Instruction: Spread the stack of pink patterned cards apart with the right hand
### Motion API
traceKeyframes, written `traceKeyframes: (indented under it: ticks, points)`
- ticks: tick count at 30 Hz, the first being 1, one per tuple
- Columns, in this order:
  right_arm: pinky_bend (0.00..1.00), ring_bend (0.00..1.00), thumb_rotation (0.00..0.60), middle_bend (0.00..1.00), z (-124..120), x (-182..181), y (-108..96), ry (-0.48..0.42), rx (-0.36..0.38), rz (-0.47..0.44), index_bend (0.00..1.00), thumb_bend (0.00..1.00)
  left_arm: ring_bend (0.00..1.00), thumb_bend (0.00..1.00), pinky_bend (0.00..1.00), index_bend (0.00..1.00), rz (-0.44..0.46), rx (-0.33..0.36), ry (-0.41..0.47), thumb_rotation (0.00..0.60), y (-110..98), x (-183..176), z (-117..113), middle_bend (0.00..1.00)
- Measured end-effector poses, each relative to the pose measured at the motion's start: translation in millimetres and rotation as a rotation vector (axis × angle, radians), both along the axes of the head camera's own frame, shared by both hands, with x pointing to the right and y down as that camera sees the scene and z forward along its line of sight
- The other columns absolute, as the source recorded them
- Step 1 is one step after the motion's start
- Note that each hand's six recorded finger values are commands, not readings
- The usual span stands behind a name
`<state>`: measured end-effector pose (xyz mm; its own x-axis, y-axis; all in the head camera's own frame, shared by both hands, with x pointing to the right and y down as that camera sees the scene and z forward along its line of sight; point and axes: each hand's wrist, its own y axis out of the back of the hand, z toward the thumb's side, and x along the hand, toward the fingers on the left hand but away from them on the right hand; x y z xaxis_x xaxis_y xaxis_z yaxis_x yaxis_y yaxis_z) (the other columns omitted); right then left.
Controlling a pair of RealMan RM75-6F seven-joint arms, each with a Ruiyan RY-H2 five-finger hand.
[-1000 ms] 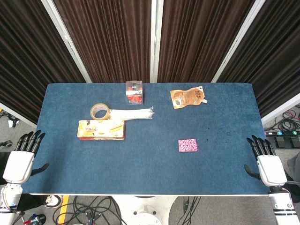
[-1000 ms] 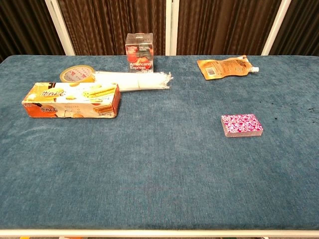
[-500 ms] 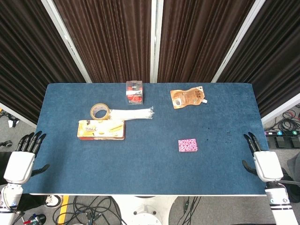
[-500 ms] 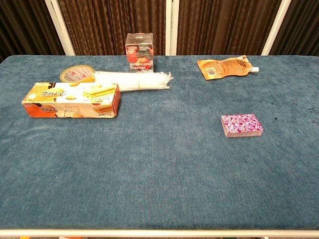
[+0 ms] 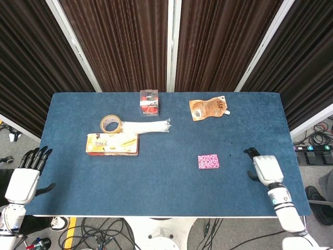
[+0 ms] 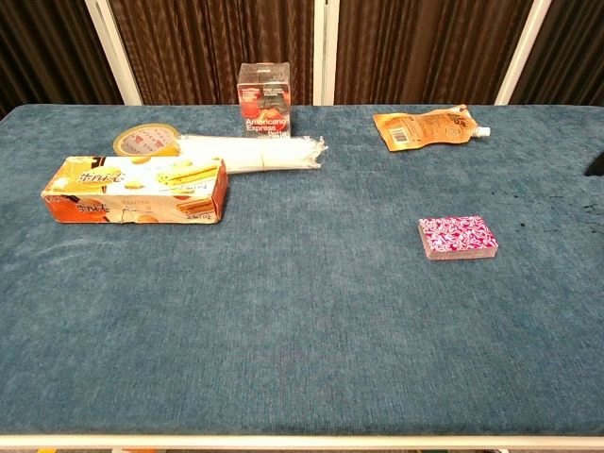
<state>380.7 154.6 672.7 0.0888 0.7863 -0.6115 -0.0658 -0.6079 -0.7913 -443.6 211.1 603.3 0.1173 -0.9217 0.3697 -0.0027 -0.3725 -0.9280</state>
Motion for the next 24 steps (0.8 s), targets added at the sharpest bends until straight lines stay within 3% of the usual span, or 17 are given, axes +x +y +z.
traceKeyframes:
  ticks: [8, 24]
  points:
    - [0.88, 0.70, 0.600, 0.19, 19, -39, -8, 0.000, -0.036, -0.036, 0.17, 0.21, 0.00, 0.00, 0.10, 0.06, -0.012, -0.025, 0.002, 0.600, 1, -4, 1, 0.03]
    - [0.88, 0.71, 0.600, 0.21, 43, -103, -11, 0.013, -0.094, -0.112, 0.17, 0.22, 0.00, 0.00, 0.10, 0.06, -0.032, -0.033, 0.011, 0.600, 1, -13, 2, 0.03]
